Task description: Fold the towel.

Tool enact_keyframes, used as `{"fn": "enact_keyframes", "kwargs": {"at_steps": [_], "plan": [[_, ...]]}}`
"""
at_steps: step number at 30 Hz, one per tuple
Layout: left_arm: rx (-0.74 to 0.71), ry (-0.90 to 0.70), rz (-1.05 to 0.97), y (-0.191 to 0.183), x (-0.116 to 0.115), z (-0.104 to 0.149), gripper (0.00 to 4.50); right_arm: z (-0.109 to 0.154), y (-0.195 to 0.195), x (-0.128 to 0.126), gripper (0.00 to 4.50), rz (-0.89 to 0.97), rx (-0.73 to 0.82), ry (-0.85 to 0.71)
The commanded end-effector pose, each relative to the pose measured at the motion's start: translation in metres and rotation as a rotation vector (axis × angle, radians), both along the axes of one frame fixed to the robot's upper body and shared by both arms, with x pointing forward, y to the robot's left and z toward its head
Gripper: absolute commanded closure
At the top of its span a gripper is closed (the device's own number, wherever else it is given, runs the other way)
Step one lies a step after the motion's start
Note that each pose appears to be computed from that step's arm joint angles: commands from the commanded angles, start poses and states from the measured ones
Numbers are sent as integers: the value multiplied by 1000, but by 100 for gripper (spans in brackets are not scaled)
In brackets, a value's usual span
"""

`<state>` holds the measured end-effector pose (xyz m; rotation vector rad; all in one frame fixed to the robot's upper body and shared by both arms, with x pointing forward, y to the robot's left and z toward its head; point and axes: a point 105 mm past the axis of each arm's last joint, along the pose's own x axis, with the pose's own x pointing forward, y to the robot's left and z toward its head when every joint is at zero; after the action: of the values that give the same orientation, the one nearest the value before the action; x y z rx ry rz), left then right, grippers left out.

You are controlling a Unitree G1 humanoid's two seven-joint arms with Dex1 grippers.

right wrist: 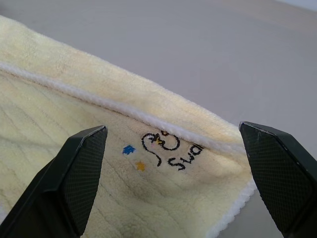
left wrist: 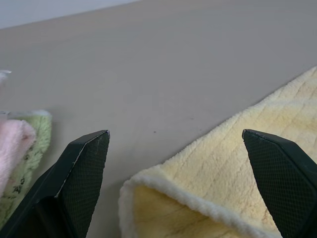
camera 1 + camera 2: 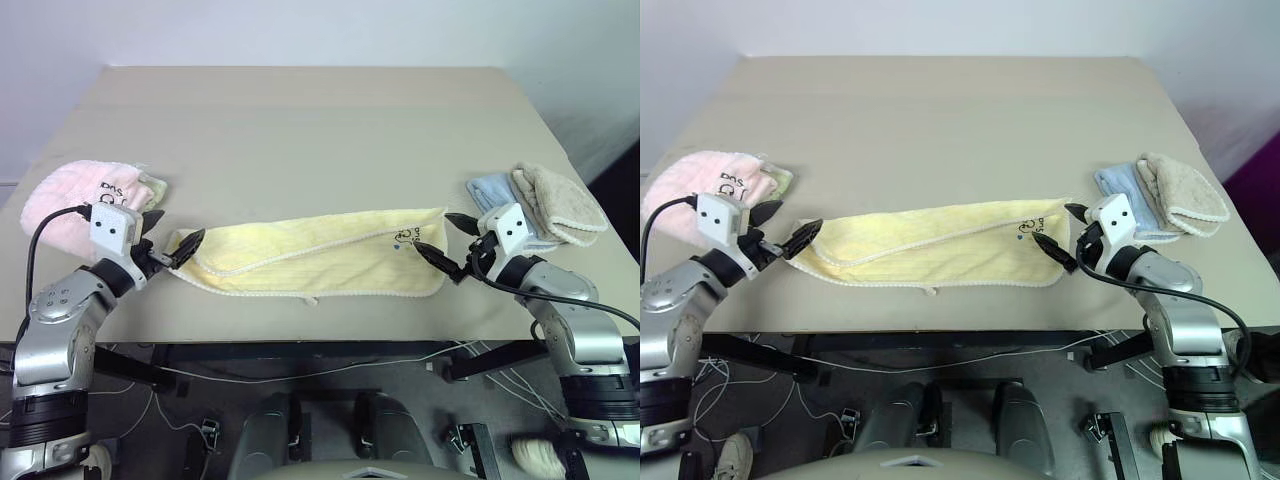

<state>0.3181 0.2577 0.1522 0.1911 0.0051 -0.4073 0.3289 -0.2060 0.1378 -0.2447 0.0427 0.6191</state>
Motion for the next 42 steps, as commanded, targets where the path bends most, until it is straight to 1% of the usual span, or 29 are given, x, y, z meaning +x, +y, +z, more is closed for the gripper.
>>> {"fn": "enact_keyframes", "kwargs": {"at_steps": [1,11,20,25,28,30,35,42], "plan": [[34,-35,-40,-9,-2,10,0,18,4,-2,2,16,0,-79],[50,-40,-74,-11,0,15,0,15,11,-6,2,23,7,-78],[105,-38,-93,0,12,16,0,12,5,-7,2,-16,10,-91],[205,-6,-175,8,8,12,0,13,4,-4,2,-27,20,-92],[245,18,-209,18,6,11,0,8,5,0,2,-31,17,-89],[285,14,-248,21,6,14,0,8,8,1,2,-32,32,-91],[402,19,-400,18,5,22,0,2,14,2,2,-23,48,-80],[561,100,-616,7,0,11,0,2,18,0,2,-24,60,-80]]}}
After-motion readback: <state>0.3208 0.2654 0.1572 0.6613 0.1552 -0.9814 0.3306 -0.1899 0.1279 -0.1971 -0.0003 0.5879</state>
